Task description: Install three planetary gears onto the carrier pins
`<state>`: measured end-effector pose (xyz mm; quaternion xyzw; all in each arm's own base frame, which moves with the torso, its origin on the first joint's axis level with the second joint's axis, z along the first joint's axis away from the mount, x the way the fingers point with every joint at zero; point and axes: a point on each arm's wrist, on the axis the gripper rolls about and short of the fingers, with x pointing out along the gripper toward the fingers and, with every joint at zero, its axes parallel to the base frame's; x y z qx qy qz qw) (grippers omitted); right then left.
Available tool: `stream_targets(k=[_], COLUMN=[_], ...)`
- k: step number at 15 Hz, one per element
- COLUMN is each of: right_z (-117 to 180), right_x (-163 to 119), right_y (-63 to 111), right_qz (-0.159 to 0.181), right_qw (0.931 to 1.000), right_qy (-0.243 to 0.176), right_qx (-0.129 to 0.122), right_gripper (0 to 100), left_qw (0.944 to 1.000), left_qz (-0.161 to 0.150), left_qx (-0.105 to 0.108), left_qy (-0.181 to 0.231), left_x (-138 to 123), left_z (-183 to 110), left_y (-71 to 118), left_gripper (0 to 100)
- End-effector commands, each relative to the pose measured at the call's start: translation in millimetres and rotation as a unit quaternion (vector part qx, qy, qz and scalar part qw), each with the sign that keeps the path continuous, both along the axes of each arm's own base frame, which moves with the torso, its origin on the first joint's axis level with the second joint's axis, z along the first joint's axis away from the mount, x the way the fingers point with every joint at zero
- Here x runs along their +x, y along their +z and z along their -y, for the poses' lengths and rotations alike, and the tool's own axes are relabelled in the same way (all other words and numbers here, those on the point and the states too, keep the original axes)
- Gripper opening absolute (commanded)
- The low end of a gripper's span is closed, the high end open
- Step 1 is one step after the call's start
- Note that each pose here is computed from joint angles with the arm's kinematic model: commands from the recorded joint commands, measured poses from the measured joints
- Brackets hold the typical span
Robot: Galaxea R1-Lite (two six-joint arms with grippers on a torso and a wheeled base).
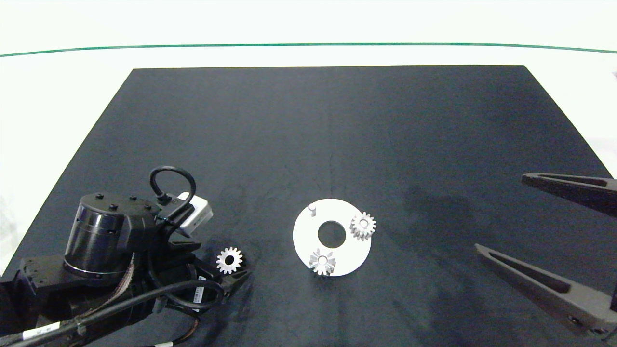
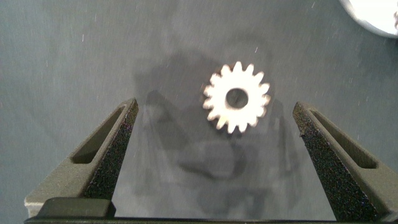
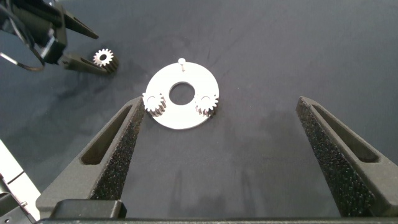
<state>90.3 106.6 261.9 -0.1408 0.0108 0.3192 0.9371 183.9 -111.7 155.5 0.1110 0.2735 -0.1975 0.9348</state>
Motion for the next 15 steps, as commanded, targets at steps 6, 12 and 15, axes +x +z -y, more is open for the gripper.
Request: stream_targets(k=[6, 12, 15], right_z=[2.0, 2.4, 2.4], right_x=[-1.6, -1.9, -1.9], right_y=[2.4, 2.6, 2.6], right_qz=[0.005, 0.006, 0.006], right_qw=[1.0000, 1.0000, 1.0000], right_qy=[0.000, 0.000, 0.000], right_qx=[0.005, 0.006, 0.006], right_gripper=[100, 100, 100], left_qw=[0.9994, 0.9991, 0.9991], left_qz=[-0.003, 0.016, 0.015], left_qx=[0.030, 0.038, 0.039], left_qy=[-0.013, -0.009, -0.009], left_x=[2.5, 7.9, 7.9], left_z=[18.0, 21.7, 21.3], left_y=[-11.3, -13.3, -14.2], left_gripper=[100, 92, 86])
